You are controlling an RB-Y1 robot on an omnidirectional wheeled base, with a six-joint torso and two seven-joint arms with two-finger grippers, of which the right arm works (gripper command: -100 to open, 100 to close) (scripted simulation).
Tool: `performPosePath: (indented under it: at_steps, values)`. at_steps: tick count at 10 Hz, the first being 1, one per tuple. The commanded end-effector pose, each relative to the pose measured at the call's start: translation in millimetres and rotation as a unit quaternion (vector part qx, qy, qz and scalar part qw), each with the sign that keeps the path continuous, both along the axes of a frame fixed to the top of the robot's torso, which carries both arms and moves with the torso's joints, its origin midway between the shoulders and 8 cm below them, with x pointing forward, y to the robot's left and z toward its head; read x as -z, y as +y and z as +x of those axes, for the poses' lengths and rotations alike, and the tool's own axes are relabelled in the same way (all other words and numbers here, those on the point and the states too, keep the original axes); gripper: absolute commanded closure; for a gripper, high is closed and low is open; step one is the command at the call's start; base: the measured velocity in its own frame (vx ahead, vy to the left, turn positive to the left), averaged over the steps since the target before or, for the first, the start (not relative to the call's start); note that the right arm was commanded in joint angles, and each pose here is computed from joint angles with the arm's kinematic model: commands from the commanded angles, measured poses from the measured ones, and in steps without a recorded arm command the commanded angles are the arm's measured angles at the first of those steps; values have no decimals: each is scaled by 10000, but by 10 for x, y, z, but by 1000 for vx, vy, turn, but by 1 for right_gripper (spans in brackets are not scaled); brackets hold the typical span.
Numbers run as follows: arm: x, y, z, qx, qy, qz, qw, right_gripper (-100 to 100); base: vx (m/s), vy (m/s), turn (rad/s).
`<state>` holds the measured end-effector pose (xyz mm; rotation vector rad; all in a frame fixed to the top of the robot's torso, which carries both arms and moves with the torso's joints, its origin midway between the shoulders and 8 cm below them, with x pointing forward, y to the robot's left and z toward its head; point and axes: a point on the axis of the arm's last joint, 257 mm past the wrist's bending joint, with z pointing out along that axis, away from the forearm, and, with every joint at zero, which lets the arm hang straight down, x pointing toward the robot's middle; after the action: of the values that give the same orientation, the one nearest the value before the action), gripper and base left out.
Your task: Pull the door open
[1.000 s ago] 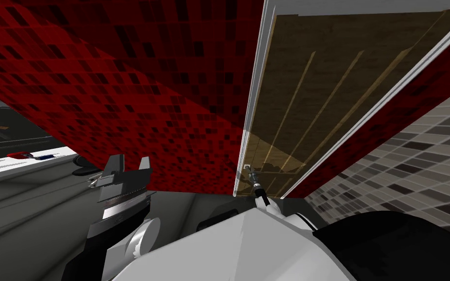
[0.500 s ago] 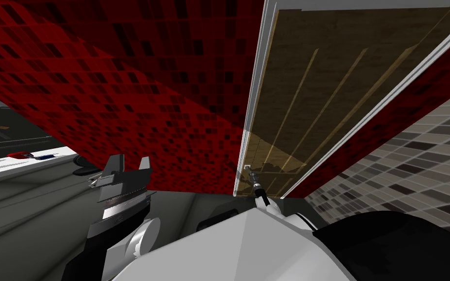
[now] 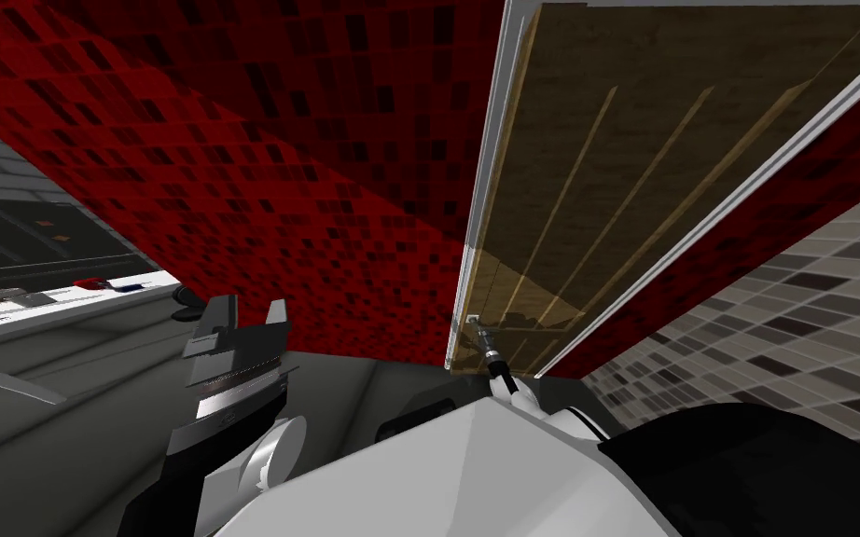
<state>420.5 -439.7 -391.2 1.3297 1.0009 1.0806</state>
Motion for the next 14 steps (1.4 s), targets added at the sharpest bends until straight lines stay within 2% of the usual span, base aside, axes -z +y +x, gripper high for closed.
performPosePath:
  at_steps: [1,6,7,14]
  values:
    - [30,26,-38,-99,41,9,9999,100,-203,-23,107]
    - [26,75,-108,-445,66,8,9990,100,-208,-47,112]
    - [40,83,-100,-410,82,12,9991,100,-88,-10,21]
    - [30,125,-367,-908,66,-1,9958,100,-189,-42,91]
